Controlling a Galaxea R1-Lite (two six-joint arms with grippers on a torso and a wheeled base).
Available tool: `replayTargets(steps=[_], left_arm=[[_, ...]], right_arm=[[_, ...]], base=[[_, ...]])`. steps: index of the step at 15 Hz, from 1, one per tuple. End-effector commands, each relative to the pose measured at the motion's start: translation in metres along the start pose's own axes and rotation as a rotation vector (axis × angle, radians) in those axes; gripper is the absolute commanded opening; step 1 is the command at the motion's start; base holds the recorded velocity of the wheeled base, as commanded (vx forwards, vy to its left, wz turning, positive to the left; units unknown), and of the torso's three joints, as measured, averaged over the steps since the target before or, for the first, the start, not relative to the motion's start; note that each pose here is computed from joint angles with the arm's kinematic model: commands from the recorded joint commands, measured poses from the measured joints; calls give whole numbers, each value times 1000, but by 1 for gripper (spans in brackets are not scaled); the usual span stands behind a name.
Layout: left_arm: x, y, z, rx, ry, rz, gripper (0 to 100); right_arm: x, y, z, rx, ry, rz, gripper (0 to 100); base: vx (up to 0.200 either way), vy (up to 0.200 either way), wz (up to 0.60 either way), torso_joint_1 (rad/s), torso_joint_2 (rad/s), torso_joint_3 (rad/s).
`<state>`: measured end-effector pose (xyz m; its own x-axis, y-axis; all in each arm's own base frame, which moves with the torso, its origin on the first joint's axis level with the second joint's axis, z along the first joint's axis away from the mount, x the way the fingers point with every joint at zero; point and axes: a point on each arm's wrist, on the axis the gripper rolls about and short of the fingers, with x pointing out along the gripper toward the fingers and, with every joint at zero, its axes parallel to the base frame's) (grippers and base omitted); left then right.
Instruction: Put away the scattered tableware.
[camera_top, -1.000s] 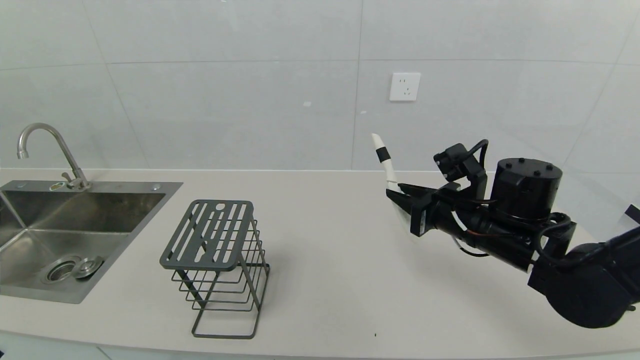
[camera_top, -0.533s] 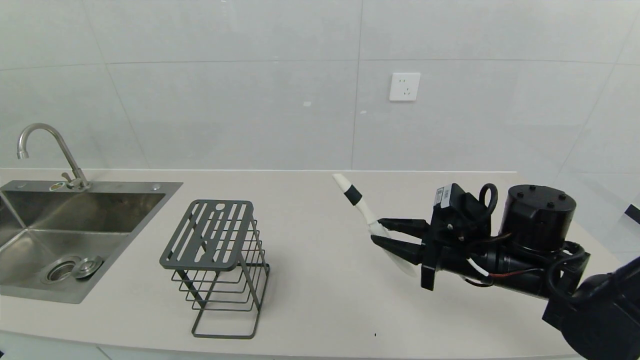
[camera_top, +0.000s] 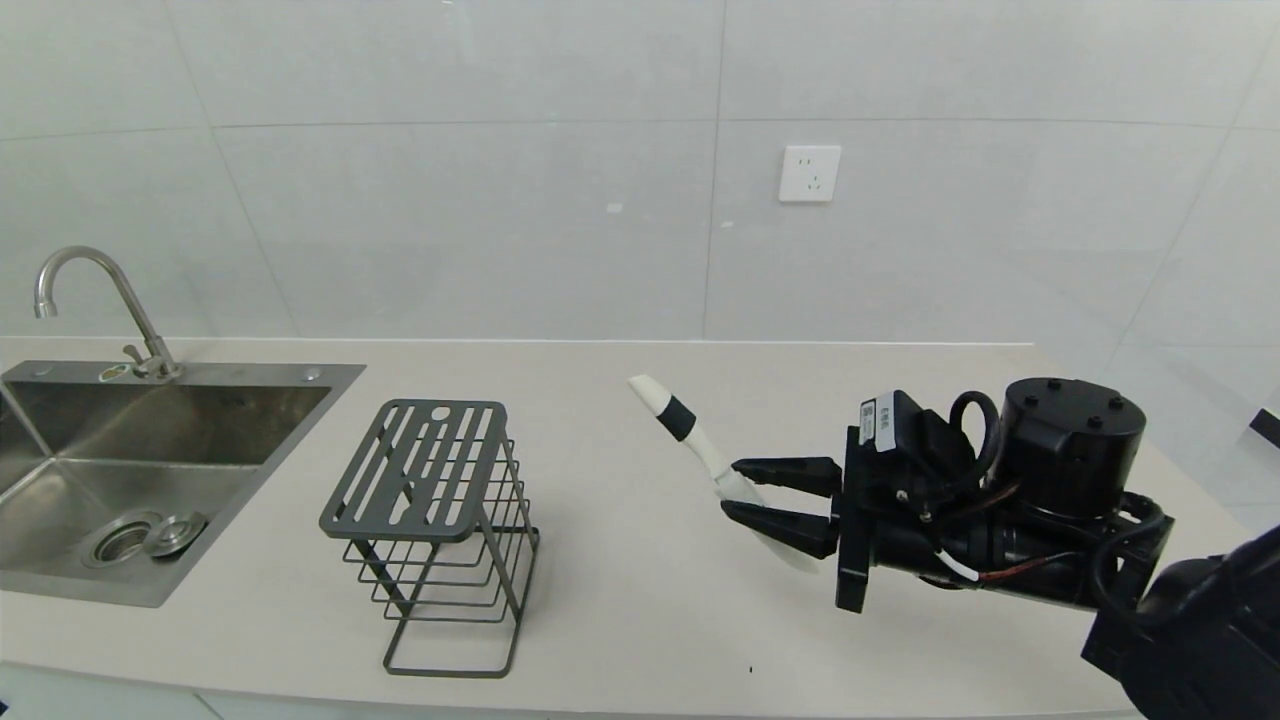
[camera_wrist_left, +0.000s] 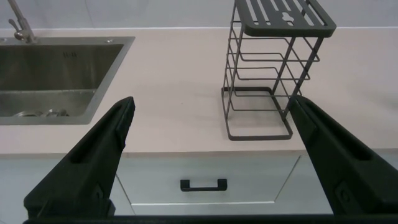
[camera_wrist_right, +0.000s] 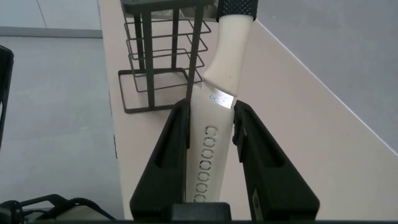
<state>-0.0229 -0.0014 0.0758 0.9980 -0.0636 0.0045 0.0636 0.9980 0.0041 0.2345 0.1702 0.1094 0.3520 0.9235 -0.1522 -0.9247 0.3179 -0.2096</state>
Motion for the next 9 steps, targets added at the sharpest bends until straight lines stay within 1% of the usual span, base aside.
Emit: replayTargets(steps=[1,2,3,4,5,6,7,8,9], left_arm=[[0,0,0,8,3,-12,100],[0,-1,0,29,-4,-38,100],[-1,-1,14,62,-122,-46,100],[-7,-2,36,84,-323,-52,100],[-9,-2,46,102,-404,-71,100],[-12,-5,49,112,-422,-185,100],[-14,-6,56,73,-432,-225,100],[-15,-6,61,28,-415,-242,100],[-11,-6,77,-42,-322,-309,100]], right_arm=[[2,8,5,-5,-12,24,0],[3,10,6,-6,-15,34,0],[3,12,7,-7,-16,37,0],[1,13,9,-13,-22,38,0],[-1,13,12,-17,-31,34,0],[-5,14,16,-24,-40,31,0],[-9,18,17,-23,-41,35,0],[-10,19,18,-22,-40,36,0],[-14,21,18,-19,-37,35,0]], base=[[0,0,0,0,0,0],[0,0,0,0,0,0],[0,0,0,0,0,0],[0,0,0,0,0,0],[0,0,0,0,0,0],[0,0,0,0,0,0],[0,0,0,0,0,0],[0,0,0,0,0,0],[0,0,0,0,0,0]])
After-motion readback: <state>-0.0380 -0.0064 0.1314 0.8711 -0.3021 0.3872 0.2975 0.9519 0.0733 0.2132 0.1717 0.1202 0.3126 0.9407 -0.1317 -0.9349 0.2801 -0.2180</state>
